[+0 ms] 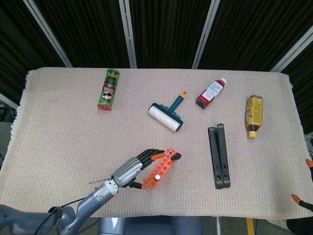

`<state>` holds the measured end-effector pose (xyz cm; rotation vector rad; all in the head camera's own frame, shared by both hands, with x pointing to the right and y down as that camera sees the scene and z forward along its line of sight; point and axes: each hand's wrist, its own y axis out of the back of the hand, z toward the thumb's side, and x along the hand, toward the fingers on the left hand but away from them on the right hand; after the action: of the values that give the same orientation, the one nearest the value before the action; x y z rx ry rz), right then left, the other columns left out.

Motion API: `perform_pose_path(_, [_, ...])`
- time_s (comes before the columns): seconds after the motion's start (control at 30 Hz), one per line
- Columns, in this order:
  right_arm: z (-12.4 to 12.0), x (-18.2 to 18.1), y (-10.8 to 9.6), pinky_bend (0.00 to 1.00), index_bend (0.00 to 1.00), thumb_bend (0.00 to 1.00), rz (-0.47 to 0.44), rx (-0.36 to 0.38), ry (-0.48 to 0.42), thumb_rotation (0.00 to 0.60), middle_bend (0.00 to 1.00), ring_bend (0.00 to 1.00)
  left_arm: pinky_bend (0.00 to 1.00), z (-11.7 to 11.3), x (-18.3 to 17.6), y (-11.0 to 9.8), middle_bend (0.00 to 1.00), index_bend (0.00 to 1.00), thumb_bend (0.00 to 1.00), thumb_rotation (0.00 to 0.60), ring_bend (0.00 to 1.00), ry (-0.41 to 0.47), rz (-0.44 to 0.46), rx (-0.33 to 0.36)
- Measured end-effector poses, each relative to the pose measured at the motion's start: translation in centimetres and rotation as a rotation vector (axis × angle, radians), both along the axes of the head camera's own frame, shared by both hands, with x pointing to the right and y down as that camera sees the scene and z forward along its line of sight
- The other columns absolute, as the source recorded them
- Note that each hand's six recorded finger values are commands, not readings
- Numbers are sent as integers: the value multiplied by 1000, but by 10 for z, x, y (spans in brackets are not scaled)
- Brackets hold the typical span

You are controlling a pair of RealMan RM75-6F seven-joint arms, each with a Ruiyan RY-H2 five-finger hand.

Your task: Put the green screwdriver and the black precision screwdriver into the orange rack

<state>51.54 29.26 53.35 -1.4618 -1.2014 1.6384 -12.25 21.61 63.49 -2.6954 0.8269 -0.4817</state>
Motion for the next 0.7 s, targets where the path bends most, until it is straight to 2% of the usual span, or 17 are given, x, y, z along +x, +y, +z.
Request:
perform_pose_path(0.27, [-1, -1, 0, 0, 0, 0, -4, 2, 0, 600, 0, 0, 0, -14, -8, -4, 0, 0, 488, 518, 0, 38, -26, 35])
perform_pose_path(0.43, [-2, -2, -3, 0, 0, 0, -15, 3, 6, 600, 0, 0, 0, -25, -25, -15, 0, 32, 487, 519, 0, 12, -60, 100])
perform_pose_path(0.57, [-3, -4, -8, 0, 0, 0, -29, 1, 18, 600, 0, 0, 0, -30, -53, -27, 0, 164, 487, 516, 0, -101, -96, 197])
perform_pose_path(0.7, [-4, -8, -15, 0, 0, 0, -50, 9, 31, 600, 0, 0, 0, -36, -101, -42, 0, 209, 487, 517, 0, -310, -156, 315])
